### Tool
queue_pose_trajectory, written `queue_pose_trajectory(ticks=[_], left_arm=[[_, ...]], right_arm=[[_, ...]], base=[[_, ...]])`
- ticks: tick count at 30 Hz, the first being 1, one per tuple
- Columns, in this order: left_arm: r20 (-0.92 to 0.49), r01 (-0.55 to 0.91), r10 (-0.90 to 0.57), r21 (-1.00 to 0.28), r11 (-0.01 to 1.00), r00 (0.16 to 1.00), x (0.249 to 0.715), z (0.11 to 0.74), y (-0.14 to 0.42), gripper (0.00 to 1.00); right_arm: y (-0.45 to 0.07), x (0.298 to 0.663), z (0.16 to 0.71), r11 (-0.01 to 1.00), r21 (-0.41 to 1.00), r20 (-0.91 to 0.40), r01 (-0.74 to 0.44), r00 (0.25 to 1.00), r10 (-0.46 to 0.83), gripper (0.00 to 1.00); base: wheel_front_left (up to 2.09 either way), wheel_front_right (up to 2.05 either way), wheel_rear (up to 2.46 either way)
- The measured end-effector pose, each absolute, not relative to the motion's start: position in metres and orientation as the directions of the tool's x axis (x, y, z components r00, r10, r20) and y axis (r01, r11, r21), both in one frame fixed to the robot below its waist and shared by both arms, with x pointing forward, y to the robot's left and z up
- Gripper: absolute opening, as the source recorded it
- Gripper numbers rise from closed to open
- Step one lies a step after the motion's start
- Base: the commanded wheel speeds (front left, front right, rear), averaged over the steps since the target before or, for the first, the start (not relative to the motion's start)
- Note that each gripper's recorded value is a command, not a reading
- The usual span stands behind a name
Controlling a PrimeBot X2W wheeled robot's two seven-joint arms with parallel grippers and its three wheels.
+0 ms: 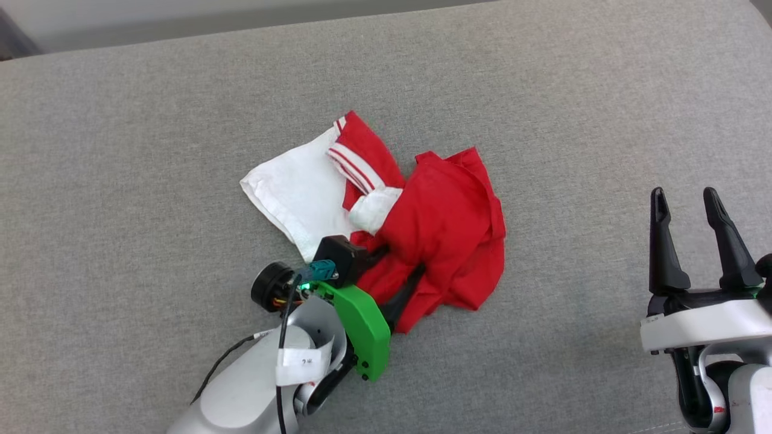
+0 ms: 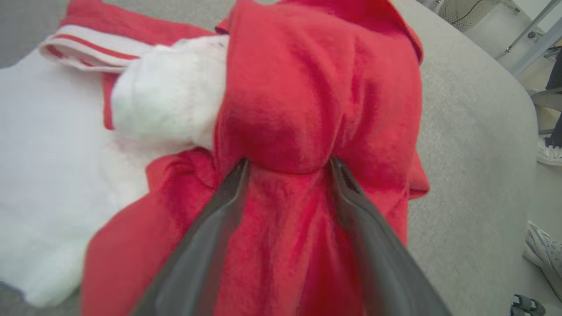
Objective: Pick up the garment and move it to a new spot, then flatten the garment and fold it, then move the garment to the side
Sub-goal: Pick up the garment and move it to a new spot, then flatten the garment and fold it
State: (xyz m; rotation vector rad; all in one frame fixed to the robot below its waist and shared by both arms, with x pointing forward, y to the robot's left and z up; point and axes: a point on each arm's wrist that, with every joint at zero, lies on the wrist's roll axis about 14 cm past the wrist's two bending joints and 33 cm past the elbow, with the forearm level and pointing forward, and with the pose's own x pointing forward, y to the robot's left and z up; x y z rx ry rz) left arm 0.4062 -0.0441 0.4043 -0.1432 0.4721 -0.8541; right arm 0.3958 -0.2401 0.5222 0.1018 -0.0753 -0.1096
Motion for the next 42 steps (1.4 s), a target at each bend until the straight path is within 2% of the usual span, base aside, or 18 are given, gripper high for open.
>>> queue_pose_trajectory(ticks=[9, 19, 25, 32, 42], left_arm=[[-0.057, 0.614, -0.646, -0.258, 0.746, 0.761, 0.44, 0.479, -0.014, 1.0], [0.075, 0.387, -0.381, -0.257, 0.886, 0.922, 0.448, 0.52, 0.064, 1.0], [0.161, 0.244, -0.211, -0.228, 0.943, 0.964, 0.443, 0.549, 0.118, 1.0], [0.152, 0.107, -0.079, -0.184, 0.977, 0.985, 0.416, 0.544, 0.164, 1.0], [0.107, 0.101, -0.086, -0.138, 0.985, 0.99, 0.382, 0.527, 0.172, 1.0]], right_arm=[[-0.228, 0.396, 0.539, 0.992, 0.105, 0.117, 0.063, 0.99, -0.075, 1.0], [-0.206, 0.4, 0.552, 0.996, 0.093, 0.139, -0.004, 0.99, -0.009, 1.0], [-0.194, 0.397, 0.552, 0.995, 0.088, 0.122, -0.04, 0.992, 0.029, 1.0], [-0.183, 0.387, 0.553, 0.993, 0.091, 0.11, -0.07, 0.992, 0.06, 1.0], [-0.18, 0.369, 0.553, 0.993, 0.091, 0.096, -0.08, 0.993, 0.071, 1.0]], base=[[0.0, 0.0, 0.0], [0.0, 0.0, 0.0], [0.0, 0.0, 0.0], [0.0, 0.0, 0.0], [0.0, 0.0, 0.0]])
